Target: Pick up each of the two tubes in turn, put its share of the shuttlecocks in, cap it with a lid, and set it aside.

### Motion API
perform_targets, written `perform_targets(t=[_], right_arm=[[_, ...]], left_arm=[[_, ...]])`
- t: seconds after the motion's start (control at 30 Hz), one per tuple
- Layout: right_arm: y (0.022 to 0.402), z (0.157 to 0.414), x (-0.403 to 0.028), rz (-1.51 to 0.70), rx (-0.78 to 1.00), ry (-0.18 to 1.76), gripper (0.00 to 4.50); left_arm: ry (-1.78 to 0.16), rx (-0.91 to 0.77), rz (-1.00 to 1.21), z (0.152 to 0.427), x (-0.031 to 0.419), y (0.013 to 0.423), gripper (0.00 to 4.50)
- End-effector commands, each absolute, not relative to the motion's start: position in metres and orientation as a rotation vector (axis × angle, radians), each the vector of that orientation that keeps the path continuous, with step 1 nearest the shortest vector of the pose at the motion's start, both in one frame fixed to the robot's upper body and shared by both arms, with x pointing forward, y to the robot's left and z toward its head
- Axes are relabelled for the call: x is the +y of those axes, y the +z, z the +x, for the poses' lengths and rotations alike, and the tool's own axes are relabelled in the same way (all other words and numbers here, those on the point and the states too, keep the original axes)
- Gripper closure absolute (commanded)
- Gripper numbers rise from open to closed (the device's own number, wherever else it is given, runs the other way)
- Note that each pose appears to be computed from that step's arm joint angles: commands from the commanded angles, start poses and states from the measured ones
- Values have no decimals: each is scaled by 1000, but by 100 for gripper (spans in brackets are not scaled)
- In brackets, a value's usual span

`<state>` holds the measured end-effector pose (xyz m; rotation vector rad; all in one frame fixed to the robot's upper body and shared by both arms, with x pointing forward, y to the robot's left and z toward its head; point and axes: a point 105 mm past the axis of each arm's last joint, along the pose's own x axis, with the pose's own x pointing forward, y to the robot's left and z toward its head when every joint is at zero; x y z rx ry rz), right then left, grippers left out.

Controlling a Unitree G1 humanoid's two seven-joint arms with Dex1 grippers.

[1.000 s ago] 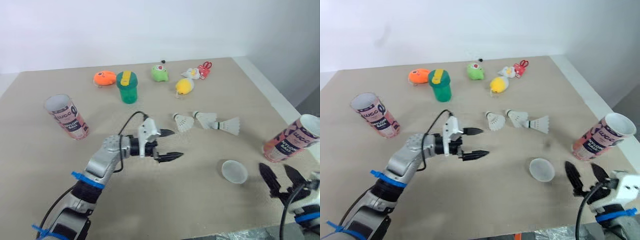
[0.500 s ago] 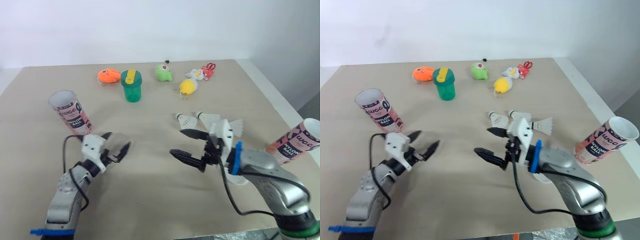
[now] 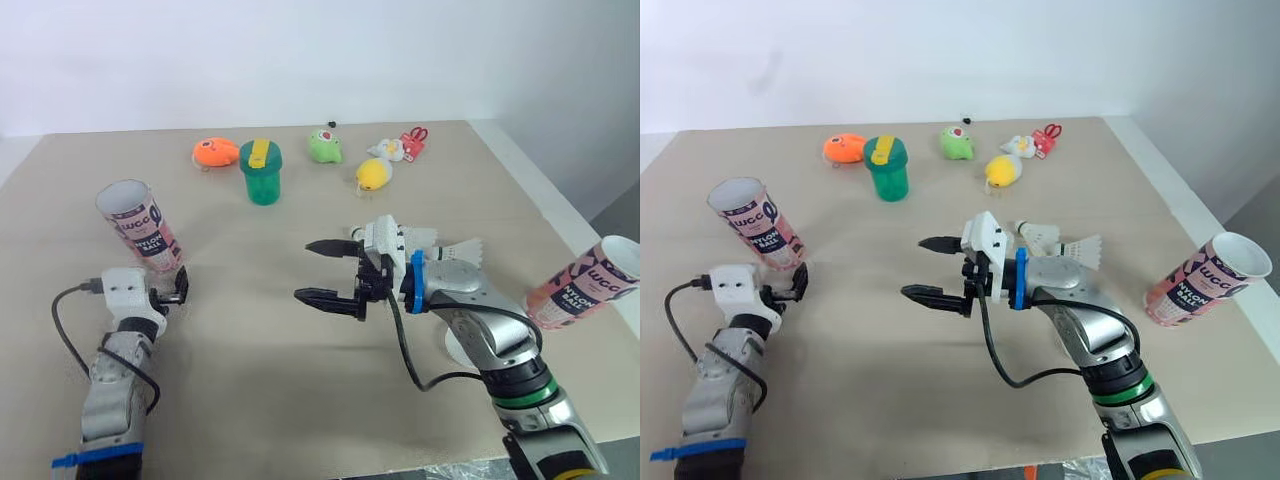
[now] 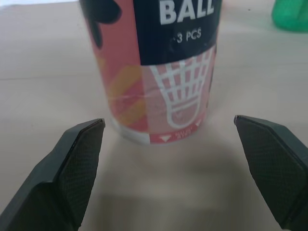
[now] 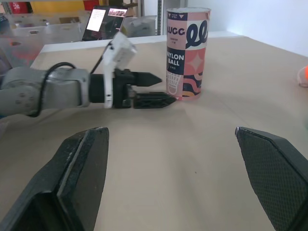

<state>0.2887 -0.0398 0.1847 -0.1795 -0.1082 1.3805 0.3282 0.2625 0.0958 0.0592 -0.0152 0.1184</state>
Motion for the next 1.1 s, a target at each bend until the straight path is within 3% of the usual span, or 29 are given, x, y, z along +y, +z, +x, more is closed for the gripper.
perform_targets(t=[0.03, 0.4, 0.53, 0.6, 0.63, 0.87, 1.1], right_arm=[[198, 284, -35, -191, -163, 1389, 2], [198, 288, -39, -143, -170, 1298, 2], [198, 287, -41, -141, -166, 1283, 2], [197, 286, -42, -141, -164, 1274, 0], [197, 286, -43, -140, -164, 1267, 0], [198, 286, -56, -136, -184, 1187, 0], [194, 284, -102, -154, -174, 995, 0]], left_arm=[[90, 8, 78, 344, 268, 91, 0], [27, 20, 30, 384, 266, 90, 0], [17, 16, 26, 384, 264, 89, 0], [10, 20, 23, 383, 262, 86, 50], [9, 23, 22, 383, 262, 86, 54], [0, -11, 37, 378, 267, 95, 54], [-213, -105, 104, 368, 263, 140, 54]])
